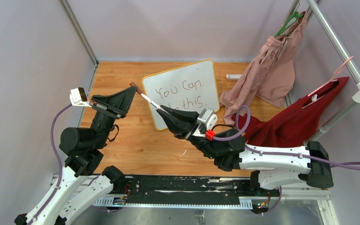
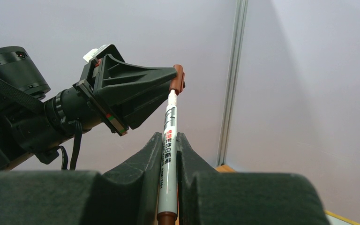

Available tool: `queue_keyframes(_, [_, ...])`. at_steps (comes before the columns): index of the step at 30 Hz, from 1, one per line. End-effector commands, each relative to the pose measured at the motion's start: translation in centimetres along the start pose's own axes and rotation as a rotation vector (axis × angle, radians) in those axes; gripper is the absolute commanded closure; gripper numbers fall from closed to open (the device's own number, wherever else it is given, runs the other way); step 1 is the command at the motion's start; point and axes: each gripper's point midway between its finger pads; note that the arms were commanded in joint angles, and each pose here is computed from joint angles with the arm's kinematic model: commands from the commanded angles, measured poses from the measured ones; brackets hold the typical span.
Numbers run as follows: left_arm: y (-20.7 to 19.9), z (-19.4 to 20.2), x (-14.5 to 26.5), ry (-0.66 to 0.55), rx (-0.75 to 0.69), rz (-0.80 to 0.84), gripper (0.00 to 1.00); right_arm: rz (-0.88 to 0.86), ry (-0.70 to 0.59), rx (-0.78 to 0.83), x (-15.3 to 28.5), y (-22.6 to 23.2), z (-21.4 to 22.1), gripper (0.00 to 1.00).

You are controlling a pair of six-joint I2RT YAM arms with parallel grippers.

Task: Write a sentence on the whiteboard
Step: Close the whiteboard marker at the center of the board.

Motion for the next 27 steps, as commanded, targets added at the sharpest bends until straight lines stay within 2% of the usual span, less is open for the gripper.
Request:
queue_keyframes(1, [-2.3,-0.4,0.4,0.003,0.013,0.068,1.00,0.026,-0.064,-0.029,-0.9,-0.3,-2.4,1.00])
queue_keyframes(19, [-2.3,0.2,0.7,0.033,0.029,0.074,1.00,0.049,-0.088,-0.019,-1.6,-0.4,-2.6,1.00])
queue_keyframes(27, [-1.8,0.6,0.7,0.046,0.053,0.065,1.00,0.055,-0.115,0.034,-2.3,-0.4,-2.7,1.00])
Point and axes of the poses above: each gripper's point midway between its finger pads, its own x axis back along the fingers, its own y axis along the line the jaws close on, z = x × y, and after that the axes turned 4 degrees about x, right-handed
